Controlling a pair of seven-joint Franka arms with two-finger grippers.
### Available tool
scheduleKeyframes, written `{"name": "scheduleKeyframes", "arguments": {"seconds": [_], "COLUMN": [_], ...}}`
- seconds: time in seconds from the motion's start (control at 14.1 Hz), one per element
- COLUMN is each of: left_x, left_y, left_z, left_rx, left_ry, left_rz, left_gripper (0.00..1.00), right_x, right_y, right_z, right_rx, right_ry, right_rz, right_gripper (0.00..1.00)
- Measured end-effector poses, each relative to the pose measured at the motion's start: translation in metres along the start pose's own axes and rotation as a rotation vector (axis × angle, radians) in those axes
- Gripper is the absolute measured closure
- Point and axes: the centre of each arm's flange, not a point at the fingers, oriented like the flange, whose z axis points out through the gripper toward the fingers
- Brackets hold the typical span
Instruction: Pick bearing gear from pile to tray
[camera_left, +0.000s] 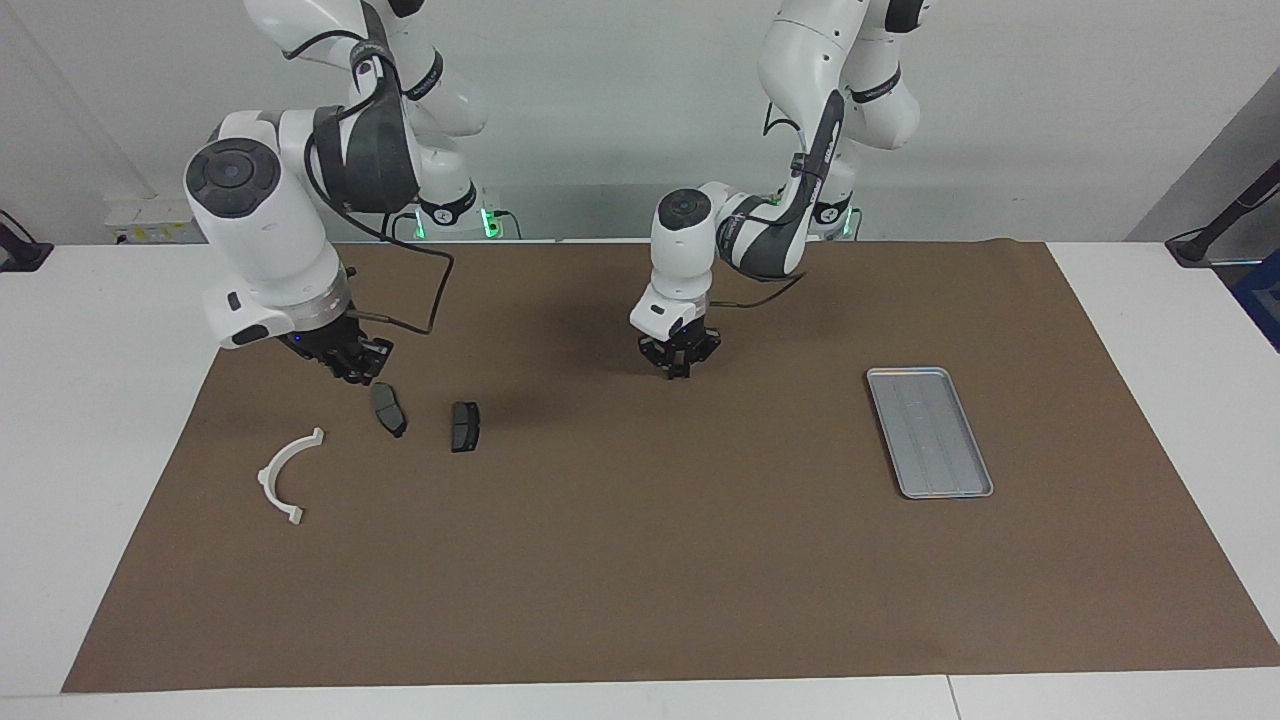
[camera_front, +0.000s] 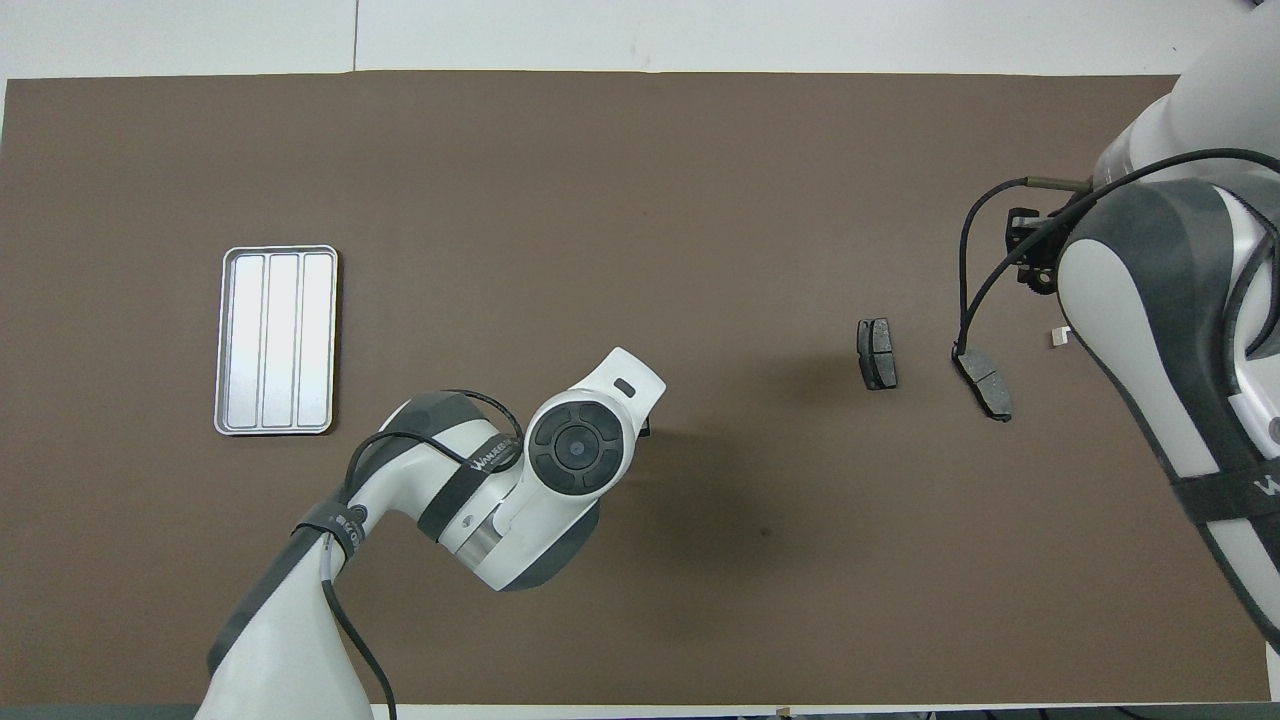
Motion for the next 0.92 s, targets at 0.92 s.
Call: {"name": "scheduleKeyframes", "arguments": {"seconds": [0.92], "left_x": [0.144], "left_y": [-0.360], "left_z": [-0.020], "left_rx": [0.062], "left_ry": [-0.017], "left_rz": [0.062], "left_gripper": [0.77], "right_x": [-0.039], "right_y": [-0.092], "right_z": [-0.012], "right_rx": [0.053], "right_ry": [0.004], "right_rz": [0.130], "right_gripper": [0.65]}}
